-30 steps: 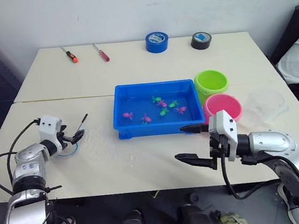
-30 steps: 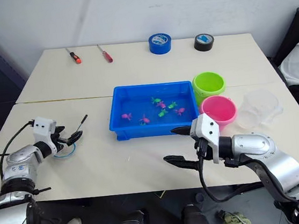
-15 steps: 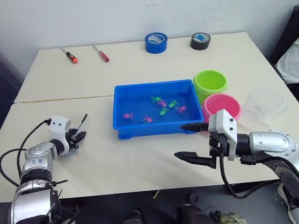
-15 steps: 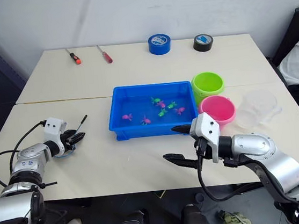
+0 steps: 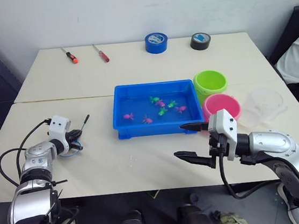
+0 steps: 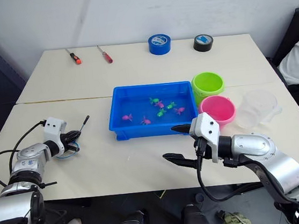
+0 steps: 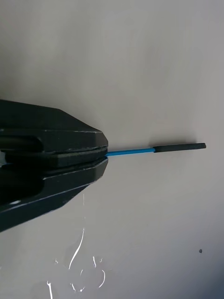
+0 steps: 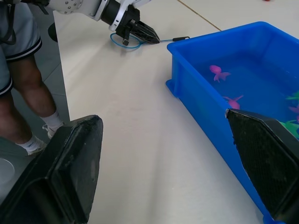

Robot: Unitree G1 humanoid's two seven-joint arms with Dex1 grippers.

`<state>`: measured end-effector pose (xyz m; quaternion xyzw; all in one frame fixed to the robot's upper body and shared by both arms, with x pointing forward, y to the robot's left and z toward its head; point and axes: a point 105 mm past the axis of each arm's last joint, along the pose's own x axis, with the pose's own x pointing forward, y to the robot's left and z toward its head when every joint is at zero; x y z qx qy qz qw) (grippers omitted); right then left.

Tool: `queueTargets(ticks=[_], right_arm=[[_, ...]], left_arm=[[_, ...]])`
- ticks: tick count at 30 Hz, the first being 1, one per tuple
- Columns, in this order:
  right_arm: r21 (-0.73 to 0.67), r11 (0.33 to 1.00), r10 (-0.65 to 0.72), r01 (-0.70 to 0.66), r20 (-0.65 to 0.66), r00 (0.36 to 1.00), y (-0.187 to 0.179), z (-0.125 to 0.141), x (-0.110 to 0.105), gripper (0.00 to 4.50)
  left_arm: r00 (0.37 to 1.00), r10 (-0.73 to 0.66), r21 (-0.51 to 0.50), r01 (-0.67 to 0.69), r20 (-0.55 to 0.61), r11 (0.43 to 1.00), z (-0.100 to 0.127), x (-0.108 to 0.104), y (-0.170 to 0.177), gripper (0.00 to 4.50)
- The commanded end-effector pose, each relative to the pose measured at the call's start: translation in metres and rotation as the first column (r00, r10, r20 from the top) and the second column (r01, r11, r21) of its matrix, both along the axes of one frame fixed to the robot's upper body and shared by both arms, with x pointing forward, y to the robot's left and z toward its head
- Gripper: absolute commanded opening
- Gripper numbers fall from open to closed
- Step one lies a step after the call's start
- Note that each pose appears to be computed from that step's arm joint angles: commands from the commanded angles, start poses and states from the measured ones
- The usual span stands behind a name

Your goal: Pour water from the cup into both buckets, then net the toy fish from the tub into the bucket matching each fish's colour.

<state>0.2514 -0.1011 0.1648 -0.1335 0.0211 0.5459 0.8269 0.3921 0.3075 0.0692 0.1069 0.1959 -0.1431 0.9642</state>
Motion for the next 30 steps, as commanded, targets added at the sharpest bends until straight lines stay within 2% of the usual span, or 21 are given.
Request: queueTargets(ticks=[1,4,7,10,12,14,15,18,20,23,25,28,30], right_arm=[[0.014,1.000,0.018,-0.018,0.037,0.999,0.003,0.008,-0.003,4.50],[0.018,1.000,0.015,-0.016,0.038,0.999,0.002,0.009,-0.002,4.50],[0.018,1.000,0.015,-0.016,0.038,0.999,0.001,0.008,0.000,4.50],[0.020,1.000,0.017,-0.018,0.038,0.999,0.002,0.008,0.002,4.50],[0.022,0.999,0.028,-0.029,0.030,0.999,0.003,0.008,0.003,4.50],[0.020,0.999,0.033,-0.034,0.028,0.999,0.003,0.010,0.005,4.50],[0.020,0.999,0.029,-0.029,0.026,0.999,0.003,0.012,0.008,4.50],[0.015,1.000,0.024,-0.024,0.017,1.000,0.002,0.017,0.015,4.50],[0.007,1.000,0.020,-0.020,0.007,1.000,0.002,0.017,0.018,4.50],[-0.006,1.000,-0.002,0.002,-0.010,1.000,0.002,0.017,0.024,4.50],[-0.011,1.000,-0.012,0.012,-0.013,1.000,0.002,0.018,0.027,4.50],[-0.011,1.000,-0.023,0.022,-0.037,0.999,0.005,0.019,0.028,4.50],[-0.024,0.999,-0.026,0.025,-0.057,0.998,0.007,0.018,0.028,4.50]], left_arm=[[0.998,0.000,0.068,-0.004,0.064,0.998,0.026,0.000,0.017,0.08],[0.980,-0.102,0.136,0.079,0.172,0.988,0.070,0.001,0.019,0.08],[0.948,-0.246,0.240,0.196,0.200,0.951,0.098,-0.006,0.010,0.08],[0.918,-0.322,0.278,0.255,0.230,0.926,0.122,-0.009,-0.003,0.08],[0.869,-0.433,0.313,0.353,0.240,0.882,0.141,-0.011,-0.027,0.08],[0.816,-0.534,0.346,0.447,0.222,0.825,0.149,-0.014,-0.049,0.08],[0.778,-0.590,0.346,0.504,0.217,0.791,0.153,-0.014,-0.066,0.08],[0.611,-0.774,0.359,0.693,0.167,0.625,0.154,-0.022,-0.127,0.08],[0.541,-0.828,0.353,0.753,0.149,0.555,0.152,-0.026,-0.151,0.08],[0.391,-0.914,0.324,0.855,0.110,0.405,0.148,-0.038,-0.192,0.08],[0.332,-0.940,0.319,0.885,0.079,0.340,0.145,-0.043,-0.204,0.08],[0.217,-0.976,0.301,0.930,0.020,0.213,0.137,-0.054,-0.217,0.08],[0.167,-0.986,0.285,0.945,0.007,0.162,0.135,-0.058,-0.223,0.08]])
